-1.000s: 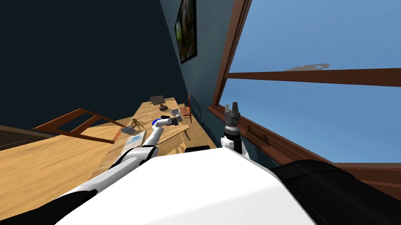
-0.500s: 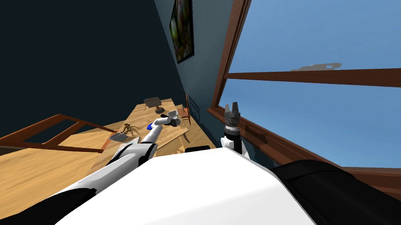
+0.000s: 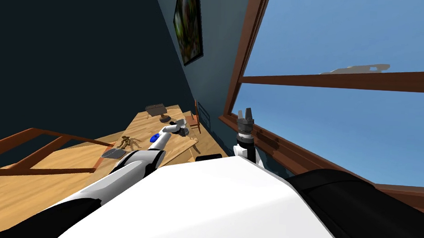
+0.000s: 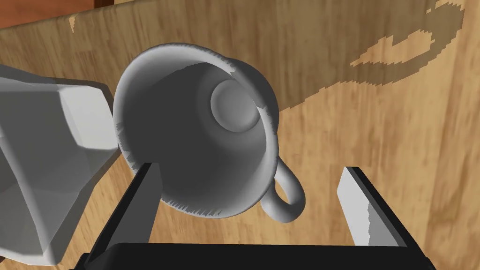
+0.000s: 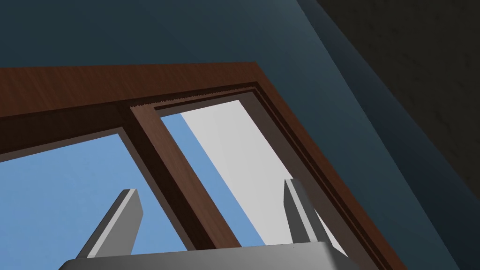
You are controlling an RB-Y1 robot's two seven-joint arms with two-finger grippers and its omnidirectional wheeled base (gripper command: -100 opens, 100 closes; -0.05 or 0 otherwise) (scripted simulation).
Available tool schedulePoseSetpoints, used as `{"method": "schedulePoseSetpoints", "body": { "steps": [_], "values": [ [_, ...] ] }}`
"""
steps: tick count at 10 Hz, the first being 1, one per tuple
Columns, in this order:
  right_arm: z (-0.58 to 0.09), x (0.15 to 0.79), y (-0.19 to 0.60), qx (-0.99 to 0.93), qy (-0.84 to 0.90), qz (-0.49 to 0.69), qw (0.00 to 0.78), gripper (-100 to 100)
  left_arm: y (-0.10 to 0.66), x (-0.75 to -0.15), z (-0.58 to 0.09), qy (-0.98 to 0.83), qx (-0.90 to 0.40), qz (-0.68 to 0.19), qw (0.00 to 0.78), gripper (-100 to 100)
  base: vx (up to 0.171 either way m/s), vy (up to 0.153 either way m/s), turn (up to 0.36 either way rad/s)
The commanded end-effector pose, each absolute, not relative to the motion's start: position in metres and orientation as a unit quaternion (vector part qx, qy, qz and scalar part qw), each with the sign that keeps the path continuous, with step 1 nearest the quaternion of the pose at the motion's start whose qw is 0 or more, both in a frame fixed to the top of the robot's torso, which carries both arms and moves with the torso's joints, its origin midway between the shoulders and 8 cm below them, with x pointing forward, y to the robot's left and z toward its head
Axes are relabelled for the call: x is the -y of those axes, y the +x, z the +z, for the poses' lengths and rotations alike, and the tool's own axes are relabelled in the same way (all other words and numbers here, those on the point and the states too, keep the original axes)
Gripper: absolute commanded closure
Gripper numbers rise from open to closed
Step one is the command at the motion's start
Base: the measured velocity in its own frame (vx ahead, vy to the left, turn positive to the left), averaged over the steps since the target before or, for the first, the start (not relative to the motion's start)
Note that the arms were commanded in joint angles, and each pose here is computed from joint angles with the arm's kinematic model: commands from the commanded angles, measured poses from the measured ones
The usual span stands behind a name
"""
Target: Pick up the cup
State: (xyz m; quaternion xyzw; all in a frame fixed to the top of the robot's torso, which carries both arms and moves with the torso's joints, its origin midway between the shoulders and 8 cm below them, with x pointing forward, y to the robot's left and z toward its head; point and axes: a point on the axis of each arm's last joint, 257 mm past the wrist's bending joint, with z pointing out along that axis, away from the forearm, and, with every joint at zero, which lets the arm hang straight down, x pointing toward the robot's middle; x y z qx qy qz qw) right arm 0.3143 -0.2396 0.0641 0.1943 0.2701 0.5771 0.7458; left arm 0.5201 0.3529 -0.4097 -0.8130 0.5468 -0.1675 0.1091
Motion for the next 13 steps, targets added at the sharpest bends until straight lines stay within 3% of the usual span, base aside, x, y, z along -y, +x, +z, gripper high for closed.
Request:
{"method": "schedulePoseSetpoints", "body": {
  "steps": [1,2,12,13],
  "values": [
    [0.064,0.240,0.314,-0.270,0.194,0.577,0.746,0,0.520,-0.353,-0.410,-0.813,-0.547,-0.168,0.109,0,0.009,0.002,0.003],
    [0.064,0.240,0.314,-0.270,0.194,0.577,0.746,0,0.518,-0.373,-0.413,-0.822,-0.532,-0.167,0.113,-100,-0.026,-0.006,-0.269],
    [0.064,0.240,0.314,-0.270,0.194,0.577,0.746,0,0.497,-0.445,-0.430,-0.857,-0.474,-0.159,0.124,-100,-0.036,0.000,-0.167],
    [0.064,0.240,0.314,-0.270,0.194,0.577,0.746,0,0.497,-0.445,-0.430,-0.858,-0.473,-0.159,0.125,100,0.000,0.000,0.000]
  ]
}}
